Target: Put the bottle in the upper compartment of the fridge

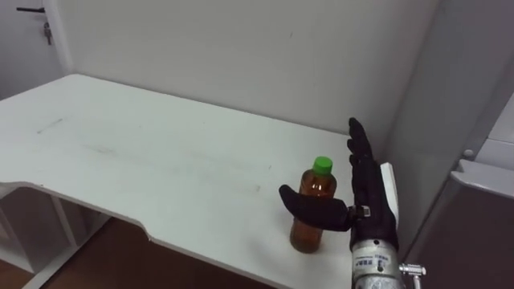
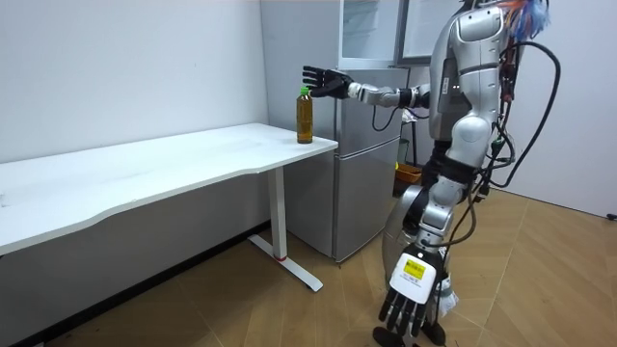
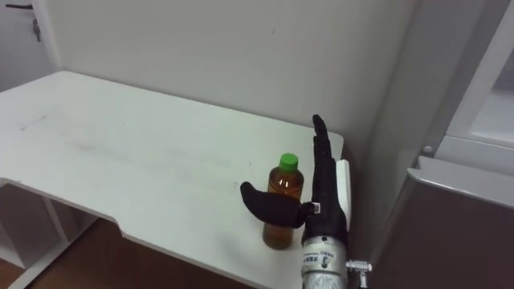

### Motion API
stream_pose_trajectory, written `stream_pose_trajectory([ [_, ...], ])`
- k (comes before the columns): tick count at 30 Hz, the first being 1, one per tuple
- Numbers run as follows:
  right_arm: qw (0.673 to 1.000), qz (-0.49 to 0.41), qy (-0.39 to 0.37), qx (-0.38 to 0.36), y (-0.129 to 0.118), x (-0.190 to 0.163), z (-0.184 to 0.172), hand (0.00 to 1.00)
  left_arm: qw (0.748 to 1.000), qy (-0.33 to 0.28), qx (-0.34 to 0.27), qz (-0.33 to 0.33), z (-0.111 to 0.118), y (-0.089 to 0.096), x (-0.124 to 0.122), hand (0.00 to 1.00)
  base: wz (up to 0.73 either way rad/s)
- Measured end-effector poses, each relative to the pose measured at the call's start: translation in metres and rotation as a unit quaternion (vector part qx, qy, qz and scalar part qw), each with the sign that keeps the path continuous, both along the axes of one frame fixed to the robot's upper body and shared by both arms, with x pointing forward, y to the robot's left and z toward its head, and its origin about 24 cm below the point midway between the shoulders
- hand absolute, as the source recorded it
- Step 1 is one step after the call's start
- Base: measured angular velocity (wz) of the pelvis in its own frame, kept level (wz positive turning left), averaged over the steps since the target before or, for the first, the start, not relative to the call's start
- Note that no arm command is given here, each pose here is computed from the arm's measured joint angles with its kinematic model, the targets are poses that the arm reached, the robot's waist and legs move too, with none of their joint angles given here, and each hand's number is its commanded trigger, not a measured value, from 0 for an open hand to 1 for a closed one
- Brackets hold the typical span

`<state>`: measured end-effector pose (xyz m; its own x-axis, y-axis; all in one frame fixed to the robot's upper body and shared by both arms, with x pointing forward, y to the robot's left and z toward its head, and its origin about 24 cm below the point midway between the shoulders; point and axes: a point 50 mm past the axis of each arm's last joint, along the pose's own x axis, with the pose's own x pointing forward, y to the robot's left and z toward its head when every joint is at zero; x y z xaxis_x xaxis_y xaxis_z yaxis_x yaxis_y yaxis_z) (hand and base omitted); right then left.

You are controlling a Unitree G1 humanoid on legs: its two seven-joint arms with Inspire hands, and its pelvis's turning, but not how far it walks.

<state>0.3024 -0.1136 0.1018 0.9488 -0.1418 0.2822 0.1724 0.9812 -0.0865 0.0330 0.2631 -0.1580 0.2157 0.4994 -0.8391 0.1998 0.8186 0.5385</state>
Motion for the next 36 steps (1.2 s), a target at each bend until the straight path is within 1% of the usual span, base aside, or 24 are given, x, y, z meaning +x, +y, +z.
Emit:
stream_pose_trajectory([
  [2,1.0,0.002,0.013,-0.005,0.0,0.001,-0.005,0.0,1.0,0.005,0.0,-0.002,0.0,-0.001,-0.002,0.0,0.02],
  [6,0.998,0.016,0.054,0.01,0.002,0.002,-0.018,0.0,1.0,0.011,-0.001,-0.001,0.0,-0.001,-0.009,0.0,0.0],
  [10,0.995,0.024,0.089,0.041,0.001,0.003,-0.029,0.0,1.0,0.01,-0.003,0.0,0.0,-0.002,-0.012,0.0,0.0],
  [15,0.99,0.033,0.111,0.08,0.001,0.003,-0.033,0.0,1.0,0.011,-0.005,0.0,-0.001,-0.003,-0.014,0.0,0.02],
  [17,0.987,0.034,0.127,0.097,-0.001,0.004,-0.038,0.0,1.0,0.014,-0.008,0.0,-0.001,-0.005,-0.016,0.0,0.1],
  [19,0.982,0.03,0.142,0.122,-0.004,0.005,-0.042,0.0,1.0,0.019,-0.015,0.0,-0.003,-0.012,-0.019,0.0,0.21],
  [22,0.981,0.027,0.143,0.127,-0.007,0.006,-0.043,0.0,0.999,0.022,-0.024,0.002,-0.005,-0.017,-0.021,0.0,0.07],
  [36,0.978,0.004,0.16,0.136,-0.013,0.007,-0.051,0.0,0.999,0.025,-0.034,0.001,-0.006,-0.02,-0.021,0.0,0.03],
])
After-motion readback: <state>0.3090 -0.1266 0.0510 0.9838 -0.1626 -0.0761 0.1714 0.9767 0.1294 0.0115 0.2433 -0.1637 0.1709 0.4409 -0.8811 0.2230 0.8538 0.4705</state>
